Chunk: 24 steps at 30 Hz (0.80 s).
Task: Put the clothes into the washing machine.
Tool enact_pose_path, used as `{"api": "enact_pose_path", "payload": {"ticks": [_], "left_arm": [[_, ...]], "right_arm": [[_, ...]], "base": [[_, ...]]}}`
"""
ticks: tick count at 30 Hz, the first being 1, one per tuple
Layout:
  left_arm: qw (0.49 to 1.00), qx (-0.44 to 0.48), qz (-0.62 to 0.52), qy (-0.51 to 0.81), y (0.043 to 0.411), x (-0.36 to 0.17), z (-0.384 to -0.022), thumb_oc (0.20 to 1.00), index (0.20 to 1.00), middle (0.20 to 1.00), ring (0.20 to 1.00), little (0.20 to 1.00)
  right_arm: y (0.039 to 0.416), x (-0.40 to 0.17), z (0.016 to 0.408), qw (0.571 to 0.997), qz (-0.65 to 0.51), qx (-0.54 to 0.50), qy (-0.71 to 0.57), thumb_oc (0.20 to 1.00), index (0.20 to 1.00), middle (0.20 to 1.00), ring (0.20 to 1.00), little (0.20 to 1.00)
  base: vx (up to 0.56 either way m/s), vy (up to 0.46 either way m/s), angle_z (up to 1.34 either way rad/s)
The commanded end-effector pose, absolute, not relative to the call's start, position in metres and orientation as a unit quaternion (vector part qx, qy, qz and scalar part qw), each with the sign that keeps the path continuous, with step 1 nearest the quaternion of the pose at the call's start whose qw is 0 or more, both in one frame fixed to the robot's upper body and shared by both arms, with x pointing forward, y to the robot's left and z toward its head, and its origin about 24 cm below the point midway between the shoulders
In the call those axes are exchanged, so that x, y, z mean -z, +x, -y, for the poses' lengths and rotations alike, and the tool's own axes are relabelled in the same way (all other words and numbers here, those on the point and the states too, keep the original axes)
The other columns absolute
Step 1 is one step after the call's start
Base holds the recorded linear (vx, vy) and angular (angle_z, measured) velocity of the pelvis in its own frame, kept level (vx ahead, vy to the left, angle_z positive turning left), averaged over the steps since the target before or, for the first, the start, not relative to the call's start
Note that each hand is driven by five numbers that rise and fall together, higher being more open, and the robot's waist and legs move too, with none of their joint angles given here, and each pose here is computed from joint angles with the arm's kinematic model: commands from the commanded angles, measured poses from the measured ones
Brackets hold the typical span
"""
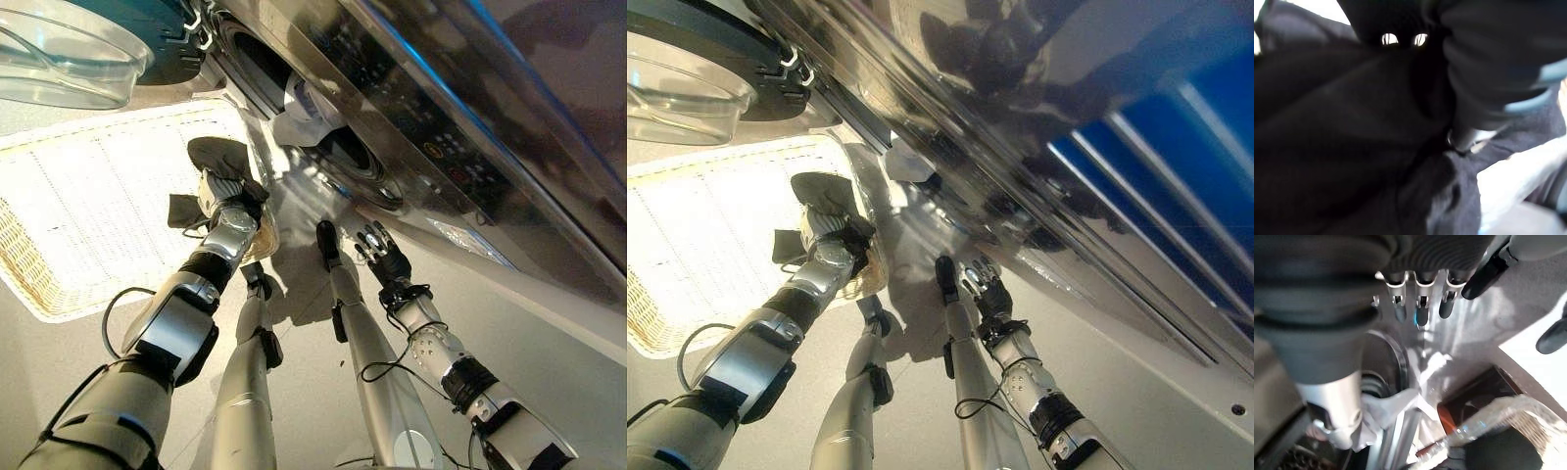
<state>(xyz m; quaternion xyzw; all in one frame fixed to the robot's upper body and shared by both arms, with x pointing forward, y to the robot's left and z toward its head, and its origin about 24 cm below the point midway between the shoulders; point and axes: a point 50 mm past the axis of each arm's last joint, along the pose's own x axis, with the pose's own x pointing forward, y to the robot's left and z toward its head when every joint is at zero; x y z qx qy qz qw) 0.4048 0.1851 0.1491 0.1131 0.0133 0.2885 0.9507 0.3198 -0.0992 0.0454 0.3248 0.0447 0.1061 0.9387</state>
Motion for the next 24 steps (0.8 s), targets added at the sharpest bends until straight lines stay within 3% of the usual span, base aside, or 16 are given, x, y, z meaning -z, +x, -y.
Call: {"api": "enact_pose_path", "payload": {"ticks": [1, 8, 17, 21, 24], "left_arm": [[0.974, -0.222, 0.038, 0.012, 0.409, -0.166, -0.142, 0.2, 0.2, 0.2, 0.2, 0.2], [0.967, -0.236, 0.075, 0.058, 0.395, -0.149, -0.146, 0.2, 0.2, 0.2, 0.2, 0.2], [0.977, -0.186, 0.103, 0.034, 0.345, -0.095, -0.172, 0.2, 0.2, 0.2, 0.2, 0.2], [0.986, -0.123, 0.115, -0.017, 0.327, -0.093, -0.173, 0.2, 0.2, 0.2, 0.2, 0.2], [0.989, -0.007, 0.133, -0.058, 0.312, -0.106, -0.159, 0.2, 0.2, 0.2, 0.2, 0.2]], "right_arm": [[0.314, -0.058, 0.079, 0.934, -0.019, -0.126, 0.334, 1.0, 1.0, 1.0, 1.0, 1.0], [0.307, -0.056, 0.084, 0.943, -0.009, -0.12, 0.311, 1.0, 1.0, 1.0, 1.0, 1.0], [0.304, -0.075, 0.099, 0.983, 0.08, -0.138, 0.089, 1.0, 1.0, 1.0, 1.0, 1.0], [0.306, -0.086, 0.103, 0.981, 0.113, -0.157, -0.004, 1.0, 1.0, 1.0, 1.0, 1.0], [0.31, -0.094, 0.1, 0.967, 0.129, -0.197, -0.101, 1.0, 1.0, 1.0, 1.0, 1.0]], "base": [[-0.03, -0.075, 0.09], [-0.02, -0.087, 0.14], [-0.04, -0.079, 0.24], [-0.02, -0.022, 0.4], [-0.03, -0.004, 0.49]]}}
